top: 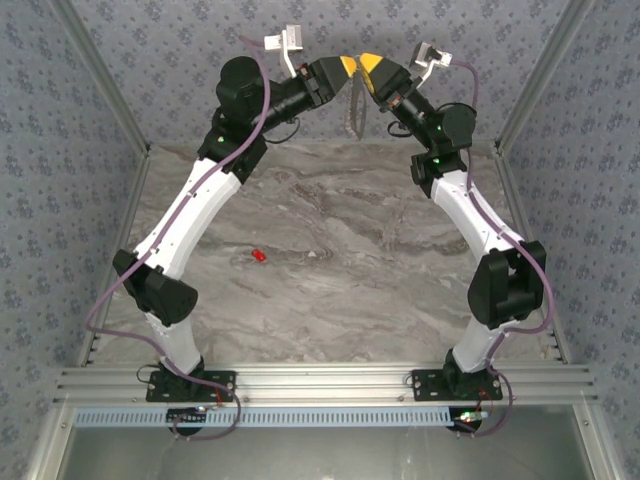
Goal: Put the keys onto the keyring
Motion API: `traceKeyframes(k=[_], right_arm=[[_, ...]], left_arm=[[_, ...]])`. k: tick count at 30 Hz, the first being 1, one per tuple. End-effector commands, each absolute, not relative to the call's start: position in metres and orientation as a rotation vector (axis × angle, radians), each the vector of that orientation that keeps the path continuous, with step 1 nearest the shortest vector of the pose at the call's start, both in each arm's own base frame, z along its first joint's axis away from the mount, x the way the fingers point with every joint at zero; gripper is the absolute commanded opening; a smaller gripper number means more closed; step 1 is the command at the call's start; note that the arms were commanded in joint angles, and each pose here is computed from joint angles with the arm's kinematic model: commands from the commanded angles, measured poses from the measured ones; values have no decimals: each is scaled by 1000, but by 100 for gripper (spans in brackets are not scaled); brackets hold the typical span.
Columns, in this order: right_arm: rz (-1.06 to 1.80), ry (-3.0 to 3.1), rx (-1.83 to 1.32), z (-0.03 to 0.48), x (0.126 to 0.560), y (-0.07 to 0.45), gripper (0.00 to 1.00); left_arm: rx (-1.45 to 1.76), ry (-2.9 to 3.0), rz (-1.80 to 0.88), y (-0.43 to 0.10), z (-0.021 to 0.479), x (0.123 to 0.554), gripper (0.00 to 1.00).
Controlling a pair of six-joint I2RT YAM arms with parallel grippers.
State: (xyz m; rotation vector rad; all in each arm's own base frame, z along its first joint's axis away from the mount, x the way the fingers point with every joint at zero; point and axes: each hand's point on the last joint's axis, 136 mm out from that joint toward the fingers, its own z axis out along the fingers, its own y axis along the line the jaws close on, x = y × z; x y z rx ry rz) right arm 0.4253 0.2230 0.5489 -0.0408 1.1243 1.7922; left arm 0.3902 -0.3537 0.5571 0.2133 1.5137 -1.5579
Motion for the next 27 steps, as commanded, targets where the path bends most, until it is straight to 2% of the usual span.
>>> traceKeyframes(k=[1, 21, 27], right_arm=[[1783, 1046, -122, 578, 397, 220, 0], [1793, 1072, -121, 572, 397, 230, 0], [1797, 1075, -122, 572, 398, 231, 0]], left_arm=[[230, 1472, -1526, -341, 570, 382, 36], [219, 1440, -1523, -332, 573, 381, 36], [215, 1412, -1524, -327, 580, 380, 39]])
